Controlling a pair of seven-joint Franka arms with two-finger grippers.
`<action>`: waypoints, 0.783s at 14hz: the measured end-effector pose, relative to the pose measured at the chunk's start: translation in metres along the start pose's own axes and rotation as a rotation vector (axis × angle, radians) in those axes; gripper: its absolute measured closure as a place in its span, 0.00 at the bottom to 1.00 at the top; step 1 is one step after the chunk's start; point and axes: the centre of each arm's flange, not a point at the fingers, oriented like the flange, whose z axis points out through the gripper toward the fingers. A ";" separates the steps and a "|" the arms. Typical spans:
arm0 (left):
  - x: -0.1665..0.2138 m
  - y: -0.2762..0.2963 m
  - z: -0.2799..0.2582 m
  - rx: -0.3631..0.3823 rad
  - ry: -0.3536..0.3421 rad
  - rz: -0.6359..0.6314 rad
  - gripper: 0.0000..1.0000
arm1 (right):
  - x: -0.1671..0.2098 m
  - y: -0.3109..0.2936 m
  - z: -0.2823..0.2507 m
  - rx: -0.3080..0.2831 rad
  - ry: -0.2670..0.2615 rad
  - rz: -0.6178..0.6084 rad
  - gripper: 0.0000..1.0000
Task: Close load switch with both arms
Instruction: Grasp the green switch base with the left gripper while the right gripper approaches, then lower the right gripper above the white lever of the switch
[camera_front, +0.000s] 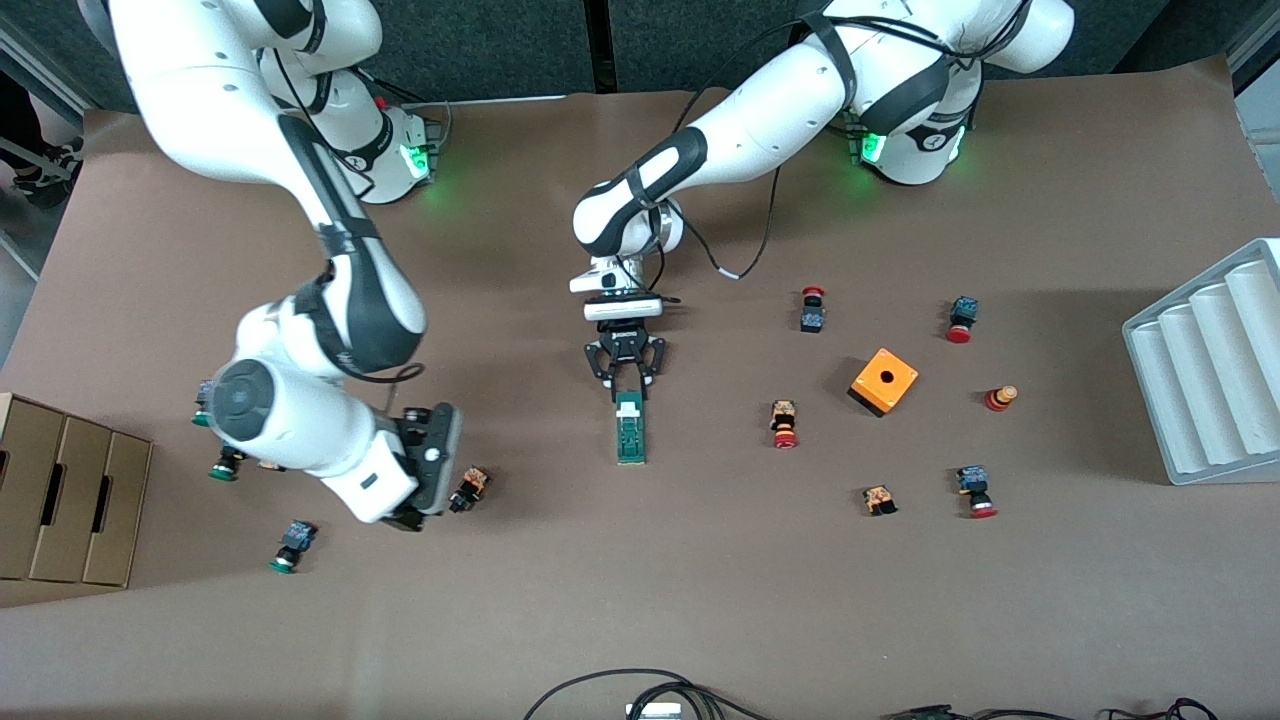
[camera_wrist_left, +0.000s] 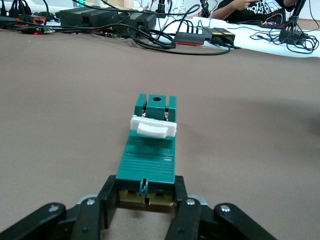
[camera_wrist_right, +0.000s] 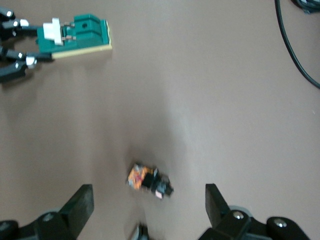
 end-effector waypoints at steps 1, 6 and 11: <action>0.000 0.000 0.000 0.000 0.000 0.000 0.52 | 0.011 -0.006 0.010 0.008 0.002 -0.011 0.02; 0.000 0.000 0.000 0.000 0.000 0.000 0.52 | 0.074 -0.047 0.053 0.048 -0.012 -0.030 0.01; 0.000 0.000 0.000 0.000 0.000 -0.001 0.52 | 0.110 -0.074 0.090 0.038 -0.012 -0.009 0.01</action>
